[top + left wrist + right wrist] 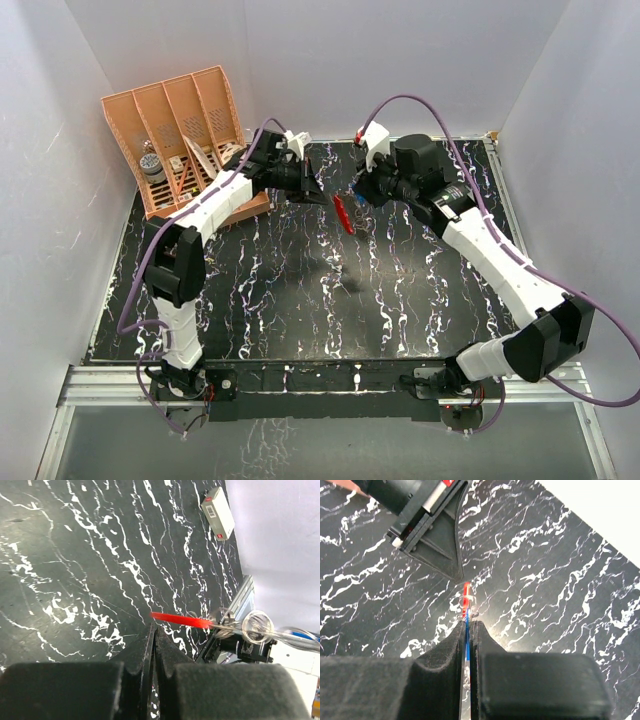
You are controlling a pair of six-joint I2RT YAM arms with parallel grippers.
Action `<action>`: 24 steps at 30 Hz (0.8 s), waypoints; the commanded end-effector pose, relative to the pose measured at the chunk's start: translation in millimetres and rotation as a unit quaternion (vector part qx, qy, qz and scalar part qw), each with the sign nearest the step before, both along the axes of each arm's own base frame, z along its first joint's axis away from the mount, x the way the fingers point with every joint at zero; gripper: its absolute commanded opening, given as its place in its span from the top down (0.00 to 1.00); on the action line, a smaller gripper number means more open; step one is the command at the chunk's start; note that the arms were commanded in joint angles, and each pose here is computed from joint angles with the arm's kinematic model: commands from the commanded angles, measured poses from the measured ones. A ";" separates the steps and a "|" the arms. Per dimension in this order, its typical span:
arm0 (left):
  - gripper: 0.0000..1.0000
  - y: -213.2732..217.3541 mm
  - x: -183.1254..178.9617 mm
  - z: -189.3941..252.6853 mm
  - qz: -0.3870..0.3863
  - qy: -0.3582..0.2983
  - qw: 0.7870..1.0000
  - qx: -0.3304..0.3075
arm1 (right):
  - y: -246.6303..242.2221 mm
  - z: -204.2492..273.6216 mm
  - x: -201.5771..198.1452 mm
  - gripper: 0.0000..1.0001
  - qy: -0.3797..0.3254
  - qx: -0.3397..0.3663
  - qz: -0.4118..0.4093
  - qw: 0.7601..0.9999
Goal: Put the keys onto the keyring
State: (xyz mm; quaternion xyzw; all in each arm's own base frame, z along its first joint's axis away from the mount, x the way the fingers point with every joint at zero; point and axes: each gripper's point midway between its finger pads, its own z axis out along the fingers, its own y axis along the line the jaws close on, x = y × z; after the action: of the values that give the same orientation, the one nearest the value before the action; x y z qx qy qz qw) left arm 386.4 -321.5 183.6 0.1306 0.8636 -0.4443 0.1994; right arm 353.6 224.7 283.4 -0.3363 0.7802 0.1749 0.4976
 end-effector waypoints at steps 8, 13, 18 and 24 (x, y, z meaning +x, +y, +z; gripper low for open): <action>1.00 13.4 5.8 30.1 0.035 -0.027 0.999 -0.028 | -2.4 80.5 11.0 1.00 -0.112 0.041 -0.011 0.993; 1.00 20.5 6.9 31.0 0.052 -0.030 0.997 -0.038 | -9.6 81.6 13.4 1.00 -0.129 0.015 -0.017 0.991; 1.00 26.6 6.0 29.1 0.060 -0.029 0.997 -0.039 | -18.8 77.6 18.5 1.00 -0.143 -0.016 -0.034 0.989; 1.00 34.9 5.9 33.5 0.071 -0.038 0.996 -0.040 | -33.0 76.7 25.3 1.00 -0.183 -0.064 -0.061 0.979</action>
State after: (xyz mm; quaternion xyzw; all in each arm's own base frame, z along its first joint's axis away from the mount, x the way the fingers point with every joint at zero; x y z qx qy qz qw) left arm 395.9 -293.7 182.8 0.0733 0.8609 -0.4469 0.2319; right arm 372.8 205.8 307.1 -0.3539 0.7564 0.0877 0.5431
